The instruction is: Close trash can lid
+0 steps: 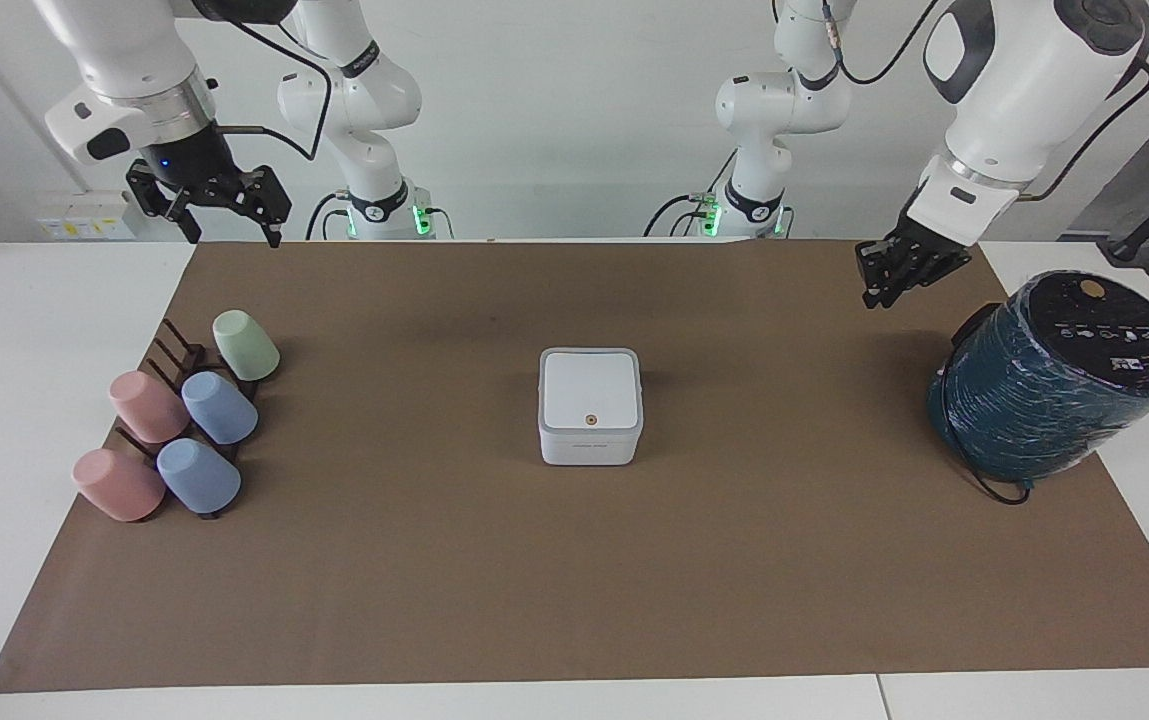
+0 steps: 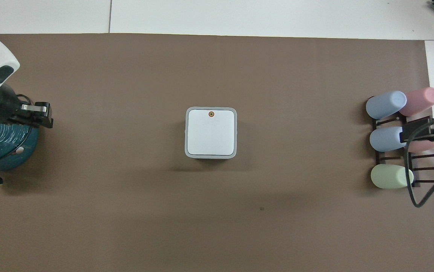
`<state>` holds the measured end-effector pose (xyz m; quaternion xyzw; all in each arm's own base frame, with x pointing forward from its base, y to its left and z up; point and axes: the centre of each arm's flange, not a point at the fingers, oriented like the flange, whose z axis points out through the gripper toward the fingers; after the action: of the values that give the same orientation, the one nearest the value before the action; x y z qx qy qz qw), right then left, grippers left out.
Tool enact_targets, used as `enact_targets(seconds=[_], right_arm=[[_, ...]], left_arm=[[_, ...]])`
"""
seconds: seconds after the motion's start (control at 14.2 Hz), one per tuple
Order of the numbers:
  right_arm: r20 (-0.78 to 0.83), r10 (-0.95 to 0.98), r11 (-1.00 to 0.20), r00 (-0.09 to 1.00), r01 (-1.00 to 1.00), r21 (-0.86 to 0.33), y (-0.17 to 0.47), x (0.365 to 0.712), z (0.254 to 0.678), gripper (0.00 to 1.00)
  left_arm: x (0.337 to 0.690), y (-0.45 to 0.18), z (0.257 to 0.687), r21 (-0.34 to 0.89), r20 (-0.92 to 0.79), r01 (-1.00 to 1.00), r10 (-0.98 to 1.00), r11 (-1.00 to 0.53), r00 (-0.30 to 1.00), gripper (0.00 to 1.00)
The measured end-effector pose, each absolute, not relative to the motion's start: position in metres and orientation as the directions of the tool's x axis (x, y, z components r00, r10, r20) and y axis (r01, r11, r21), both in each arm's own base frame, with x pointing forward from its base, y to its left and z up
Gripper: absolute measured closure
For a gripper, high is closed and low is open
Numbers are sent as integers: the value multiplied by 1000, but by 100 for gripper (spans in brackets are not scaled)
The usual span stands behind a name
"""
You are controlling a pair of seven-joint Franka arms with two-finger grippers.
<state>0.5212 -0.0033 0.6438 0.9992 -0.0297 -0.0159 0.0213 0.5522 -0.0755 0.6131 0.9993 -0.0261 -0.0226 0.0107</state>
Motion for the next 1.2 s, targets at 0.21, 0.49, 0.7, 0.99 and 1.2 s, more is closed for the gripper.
enact_targets(seconds=[0.21, 0.49, 0.7, 0.99, 1.2], right_arm=[[-30, -60, -997, 998, -59, 43, -3, 521, 644, 0], [-30, -60, -997, 998, -59, 43, -3, 521, 644, 0], [-30, -60, -997, 998, -59, 43, -3, 521, 644, 0], [-30, -60, -997, 998, -59, 43, -3, 521, 644, 0], [-30, -60, -997, 998, -59, 43, -3, 521, 644, 0]], left_arm=[[540, -70, 616, 14, -47, -55, -56, -998, 997, 70], [537, -65, 616, -6, -44, -65, -65, -998, 997, 59], [541, -65, 619, -6, -14, -64, -64, -998, 998, 26], [545, -65, 620, -4, 23, -64, -64, -998, 998, 0], [546, -66, 619, -3, 29, -64, -65, -998, 997, 0]])
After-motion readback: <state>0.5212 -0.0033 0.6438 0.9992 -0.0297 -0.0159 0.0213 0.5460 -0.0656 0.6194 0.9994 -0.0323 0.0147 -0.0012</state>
